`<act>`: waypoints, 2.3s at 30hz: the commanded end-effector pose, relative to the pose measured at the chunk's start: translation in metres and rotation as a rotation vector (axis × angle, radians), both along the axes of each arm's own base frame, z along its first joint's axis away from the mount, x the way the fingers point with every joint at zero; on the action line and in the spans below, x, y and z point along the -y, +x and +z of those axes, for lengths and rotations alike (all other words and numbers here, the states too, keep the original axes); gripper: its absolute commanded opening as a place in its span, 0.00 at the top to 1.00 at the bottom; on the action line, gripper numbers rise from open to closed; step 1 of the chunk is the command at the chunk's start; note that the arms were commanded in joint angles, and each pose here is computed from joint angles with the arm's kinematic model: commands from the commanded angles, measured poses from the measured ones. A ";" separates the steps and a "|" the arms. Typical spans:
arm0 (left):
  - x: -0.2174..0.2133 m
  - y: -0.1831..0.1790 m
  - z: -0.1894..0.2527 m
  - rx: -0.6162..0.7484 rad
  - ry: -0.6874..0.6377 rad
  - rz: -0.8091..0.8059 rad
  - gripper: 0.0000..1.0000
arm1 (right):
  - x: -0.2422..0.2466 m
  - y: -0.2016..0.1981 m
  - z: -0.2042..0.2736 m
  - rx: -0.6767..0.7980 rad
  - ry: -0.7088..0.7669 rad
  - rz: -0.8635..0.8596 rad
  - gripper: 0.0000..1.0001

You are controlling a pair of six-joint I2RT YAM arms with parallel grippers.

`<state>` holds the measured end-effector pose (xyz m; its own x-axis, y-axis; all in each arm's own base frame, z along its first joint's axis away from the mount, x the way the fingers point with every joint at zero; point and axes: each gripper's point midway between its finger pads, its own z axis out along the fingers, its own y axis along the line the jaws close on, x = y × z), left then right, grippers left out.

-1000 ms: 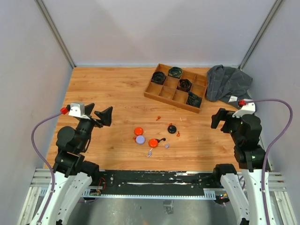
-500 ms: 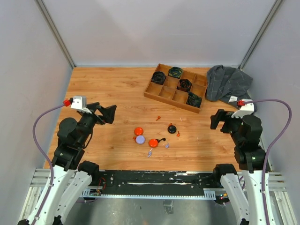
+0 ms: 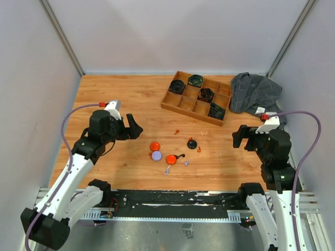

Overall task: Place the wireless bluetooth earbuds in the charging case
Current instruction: Pick up the charging case at the center of the board.

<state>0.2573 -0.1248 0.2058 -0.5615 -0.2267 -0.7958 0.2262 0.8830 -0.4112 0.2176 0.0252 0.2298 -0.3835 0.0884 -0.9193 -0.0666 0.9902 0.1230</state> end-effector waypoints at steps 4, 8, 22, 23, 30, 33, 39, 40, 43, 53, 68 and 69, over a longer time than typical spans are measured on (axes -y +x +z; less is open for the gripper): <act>0.024 -0.003 -0.050 -0.225 0.015 0.002 0.09 | -0.011 -0.002 -0.014 -0.021 0.034 0.052 0.01; 0.029 0.002 -0.068 -0.266 0.048 0.098 0.08 | -0.011 -0.002 -0.014 -0.019 0.034 0.053 0.02; 0.073 0.020 -0.121 -0.328 0.261 0.272 0.07 | -0.017 -0.004 -0.014 -0.008 0.026 0.072 0.01; 0.076 0.021 -0.124 -0.332 0.270 0.273 0.07 | -0.017 -0.004 -0.014 -0.007 0.024 0.072 0.01; 0.089 0.025 -0.146 -0.359 0.323 0.280 0.09 | -0.021 -0.006 -0.012 0.003 0.016 0.089 0.01; 0.091 0.022 -0.157 -0.381 0.340 0.276 0.15 | -0.021 -0.007 -0.013 0.003 0.010 0.087 0.01; 0.095 0.019 -0.172 -0.409 0.350 0.260 0.26 | -0.024 -0.008 -0.011 0.011 0.008 0.100 0.02; 0.096 0.018 -0.174 -0.417 0.351 0.255 0.28 | -0.024 -0.008 -0.011 0.011 0.007 0.100 0.02; 0.097 0.015 -0.182 -0.440 0.361 0.246 0.31 | -0.024 -0.008 -0.010 0.013 0.006 0.100 0.02; 0.094 0.015 -0.190 -0.439 0.394 0.233 0.41 | -0.026 -0.008 -0.009 0.018 0.006 0.110 0.01; 0.115 0.051 -0.132 -0.077 0.450 -0.051 0.50 | -0.056 0.007 -0.004 -0.020 0.048 0.269 0.01; 0.119 0.052 -0.124 -0.035 0.444 -0.091 0.50 | -0.059 0.008 -0.002 -0.026 0.056 0.282 0.01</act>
